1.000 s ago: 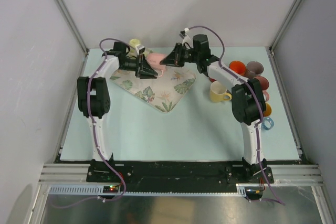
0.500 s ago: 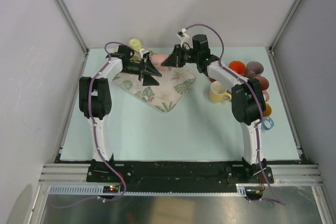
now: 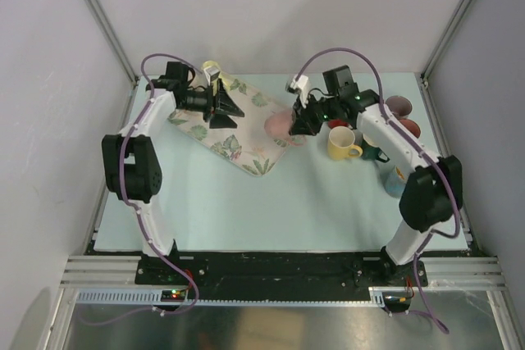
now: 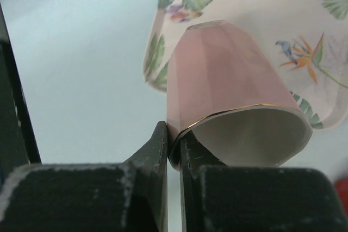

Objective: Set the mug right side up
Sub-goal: Turn over the cup on the tray, then place the cup at the center of the board.

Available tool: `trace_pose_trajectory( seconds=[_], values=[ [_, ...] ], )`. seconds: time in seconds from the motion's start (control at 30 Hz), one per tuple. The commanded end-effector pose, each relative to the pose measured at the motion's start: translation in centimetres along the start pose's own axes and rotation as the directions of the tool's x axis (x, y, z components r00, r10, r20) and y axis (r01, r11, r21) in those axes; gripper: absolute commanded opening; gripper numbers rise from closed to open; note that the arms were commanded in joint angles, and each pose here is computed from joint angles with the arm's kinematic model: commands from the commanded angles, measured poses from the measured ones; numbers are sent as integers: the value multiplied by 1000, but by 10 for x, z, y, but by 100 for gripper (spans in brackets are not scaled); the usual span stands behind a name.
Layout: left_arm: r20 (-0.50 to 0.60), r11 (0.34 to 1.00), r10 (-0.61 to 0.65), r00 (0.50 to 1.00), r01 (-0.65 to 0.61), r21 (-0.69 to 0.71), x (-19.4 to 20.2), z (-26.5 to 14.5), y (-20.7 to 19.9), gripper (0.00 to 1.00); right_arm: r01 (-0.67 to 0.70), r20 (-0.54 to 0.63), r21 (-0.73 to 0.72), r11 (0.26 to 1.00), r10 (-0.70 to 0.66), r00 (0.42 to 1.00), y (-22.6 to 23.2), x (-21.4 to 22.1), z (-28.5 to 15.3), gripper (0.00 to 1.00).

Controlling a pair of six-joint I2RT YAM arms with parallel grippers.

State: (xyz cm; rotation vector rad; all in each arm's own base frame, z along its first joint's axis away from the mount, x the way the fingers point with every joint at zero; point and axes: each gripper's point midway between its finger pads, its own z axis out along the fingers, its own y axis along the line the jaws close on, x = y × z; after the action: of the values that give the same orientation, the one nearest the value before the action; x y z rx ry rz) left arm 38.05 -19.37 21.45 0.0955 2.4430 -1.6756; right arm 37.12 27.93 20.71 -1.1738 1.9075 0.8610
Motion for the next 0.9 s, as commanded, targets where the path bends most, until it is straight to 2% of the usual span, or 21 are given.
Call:
trace_pose_trajectory(
  seconds=[0.0,0.13,0.3,0.53,0.7,0.77,0.87],
  values=[
    [57,993,106,993,-102,-63,-7,-14,-11,76,297,-108,-60,953,-302,947,36,15,-38,0],
    [70,989,124,990,-118,-88,-14,-18,-10,76,290,-232,-94,953,-304,924,56,49,-44,0],
    [71,990,117,991,-110,-92,-17,-19,-10,77,282,-349,-74,957,-289,891,52,87,-48,0],
    [78,983,162,984,-154,-97,-15,-23,-18,78,289,-451,-56,956,-282,847,47,121,-52,0],
    [78,980,180,981,-172,-103,-12,-24,-19,78,254,-471,-52,966,-248,847,49,132,-46,0],
    [79,979,185,980,-177,-104,-11,-25,-20,78,237,-470,-48,970,-232,852,50,135,-44,8],
    [77,978,189,979,-181,-102,-9,-25,-21,77,228,-465,-48,972,-224,856,53,135,-44,27]
  ],
)
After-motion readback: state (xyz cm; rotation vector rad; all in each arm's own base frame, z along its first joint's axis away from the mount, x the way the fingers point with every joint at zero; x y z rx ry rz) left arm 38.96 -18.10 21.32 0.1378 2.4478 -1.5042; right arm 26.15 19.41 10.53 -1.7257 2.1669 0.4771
